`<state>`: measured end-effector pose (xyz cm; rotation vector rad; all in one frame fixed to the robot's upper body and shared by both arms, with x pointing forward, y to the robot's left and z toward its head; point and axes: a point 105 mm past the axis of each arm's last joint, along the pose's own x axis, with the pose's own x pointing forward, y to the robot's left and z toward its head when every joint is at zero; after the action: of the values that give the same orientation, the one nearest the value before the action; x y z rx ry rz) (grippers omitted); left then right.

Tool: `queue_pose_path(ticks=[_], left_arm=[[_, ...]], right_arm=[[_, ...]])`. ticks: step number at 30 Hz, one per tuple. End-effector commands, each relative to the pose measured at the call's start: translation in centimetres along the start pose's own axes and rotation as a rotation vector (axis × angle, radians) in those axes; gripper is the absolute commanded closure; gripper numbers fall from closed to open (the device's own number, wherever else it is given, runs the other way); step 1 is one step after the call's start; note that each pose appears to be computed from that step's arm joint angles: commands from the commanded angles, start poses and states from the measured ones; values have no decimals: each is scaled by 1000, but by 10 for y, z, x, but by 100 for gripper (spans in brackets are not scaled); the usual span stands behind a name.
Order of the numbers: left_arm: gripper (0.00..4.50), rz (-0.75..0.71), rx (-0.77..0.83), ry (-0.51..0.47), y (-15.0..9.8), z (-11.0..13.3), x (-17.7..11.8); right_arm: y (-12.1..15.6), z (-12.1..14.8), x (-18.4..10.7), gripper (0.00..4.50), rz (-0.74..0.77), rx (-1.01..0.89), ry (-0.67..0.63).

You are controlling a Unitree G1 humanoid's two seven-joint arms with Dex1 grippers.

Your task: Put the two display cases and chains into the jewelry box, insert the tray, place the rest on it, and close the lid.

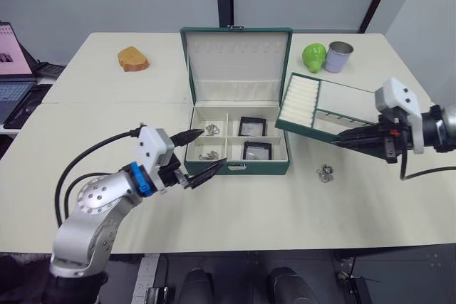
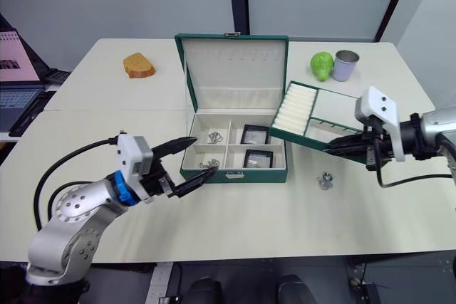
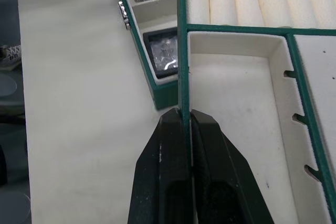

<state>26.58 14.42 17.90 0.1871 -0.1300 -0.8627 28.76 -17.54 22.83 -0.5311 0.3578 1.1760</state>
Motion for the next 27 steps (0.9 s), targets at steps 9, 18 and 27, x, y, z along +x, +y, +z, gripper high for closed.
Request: queue_pose_path(ticks=[9, 18, 27], left_arm=[[0, 146, -8, -1, -12, 11, -39], [0, 172, -29, 9, -28, 11, -52], [0, 206, -19, 9, -28, 7, -60]], right_arm=[[21, 49, 66, 448, 130, -142, -102], [24, 58, 107, 448, 161, -180, -65], [27, 69, 131, 448, 171, -253, -36]])
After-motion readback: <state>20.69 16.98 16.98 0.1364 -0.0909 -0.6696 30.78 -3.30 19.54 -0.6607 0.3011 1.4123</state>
